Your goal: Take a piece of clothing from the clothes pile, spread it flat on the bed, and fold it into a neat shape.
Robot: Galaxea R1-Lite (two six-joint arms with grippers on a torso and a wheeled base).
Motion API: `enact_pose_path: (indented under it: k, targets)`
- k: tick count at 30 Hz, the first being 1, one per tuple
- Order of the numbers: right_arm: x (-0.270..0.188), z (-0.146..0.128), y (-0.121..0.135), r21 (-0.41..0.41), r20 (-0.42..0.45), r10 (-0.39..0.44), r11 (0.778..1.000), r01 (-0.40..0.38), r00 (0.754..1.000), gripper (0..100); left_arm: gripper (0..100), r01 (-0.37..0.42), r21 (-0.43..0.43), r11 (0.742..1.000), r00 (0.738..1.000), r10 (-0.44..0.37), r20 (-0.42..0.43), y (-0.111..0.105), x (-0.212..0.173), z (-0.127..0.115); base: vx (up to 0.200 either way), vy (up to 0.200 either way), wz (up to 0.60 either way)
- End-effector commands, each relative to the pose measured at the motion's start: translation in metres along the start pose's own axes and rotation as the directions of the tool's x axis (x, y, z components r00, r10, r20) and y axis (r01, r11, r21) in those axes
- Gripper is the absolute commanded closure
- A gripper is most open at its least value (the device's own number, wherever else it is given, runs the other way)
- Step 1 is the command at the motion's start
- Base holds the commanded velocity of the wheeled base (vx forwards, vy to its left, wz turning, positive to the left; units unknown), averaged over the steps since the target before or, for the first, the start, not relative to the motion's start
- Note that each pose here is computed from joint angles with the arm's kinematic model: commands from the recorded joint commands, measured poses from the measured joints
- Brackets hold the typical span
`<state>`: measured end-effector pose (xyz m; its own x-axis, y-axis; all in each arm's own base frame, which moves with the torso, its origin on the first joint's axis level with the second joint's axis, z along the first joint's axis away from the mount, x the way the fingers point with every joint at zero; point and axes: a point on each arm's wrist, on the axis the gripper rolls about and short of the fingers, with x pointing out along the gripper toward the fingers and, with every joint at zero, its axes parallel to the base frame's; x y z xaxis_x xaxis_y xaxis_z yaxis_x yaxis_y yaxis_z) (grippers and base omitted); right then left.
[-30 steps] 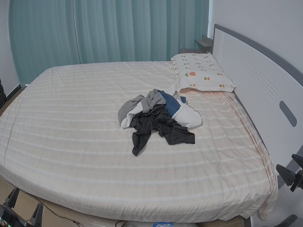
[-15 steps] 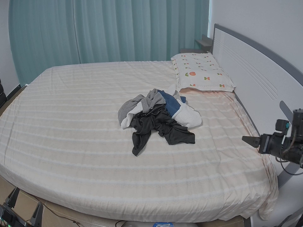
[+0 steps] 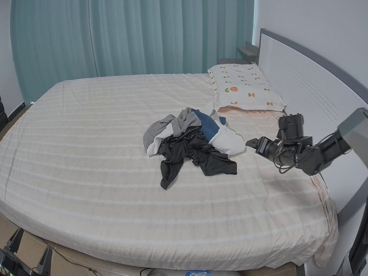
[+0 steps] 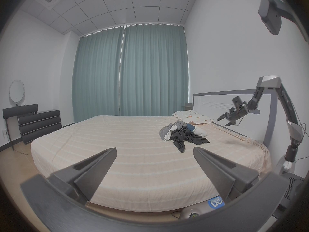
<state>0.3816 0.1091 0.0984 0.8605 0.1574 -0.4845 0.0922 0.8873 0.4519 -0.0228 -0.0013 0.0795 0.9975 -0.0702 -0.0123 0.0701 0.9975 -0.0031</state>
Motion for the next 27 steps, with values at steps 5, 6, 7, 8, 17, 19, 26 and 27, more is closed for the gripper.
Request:
enact_pose_path:
  k: [5,6,7,8,17,19,26,27]
  targets:
    - [0.107,-0.077,0.020,0.047,-0.144,-0.094,0.994,0.101,0.985,0,0,0.000,-0.002,1.000,1.000,0.000,-0.017,0.000,0.001,-0.004,0.000,0.000,0.00]
    - [0.111,-0.079,0.020,0.047,-0.139,-0.104,0.993,0.112,0.985,0,0,0.000,-0.002,1.000,1.000,0.000,-0.017,0.000,0.001,-0.004,0.000,0.000,0.00]
    - [0.113,-0.079,0.019,0.049,-0.137,-0.108,0.992,0.115,0.985,0,0,0.000,-0.002,1.000,1.000,0.000,-0.017,0.000,0.001,-0.004,0.000,0.000,0.00]
    - [0.119,-0.084,0.017,0.054,-0.139,-0.114,0.991,0.122,0.984,0,0,0.000,-0.002,1.000,1.000,0.000,-0.017,0.000,0.001,-0.004,0.000,0.000,0.00]
    - [0.150,-0.102,0.015,0.063,-0.093,-0.148,0.986,0.154,0.985,0,0,0.000,-0.002,1.000,1.000,0.000,-0.017,0.000,0.001,-0.004,0.000,0.000,0.00]
    - [0.154,-0.100,0.016,0.070,-0.078,-0.145,0.986,0.151,0.986,0,0,0.000,-0.002,1.000,1.000,0.000,-0.017,0.000,0.001,-0.004,0.000,0.000,0.00]
    - [0.170,-0.103,0.023,0.105,-0.039,-0.114,0.987,0.118,0.993,0,0,0.000,-0.002,1.000,1.000,0.000,-0.017,0.000,0.001,-0.004,0.000,0.000,0.00]
    - [0.172,-0.102,0.024,0.110,-0.028,-0.111,0.987,0.114,0.993,0,0,0.000,-0.002,1.000,1.000,0.000,-0.017,0.000,0.001,-0.004,0.000,0.000,0.00]
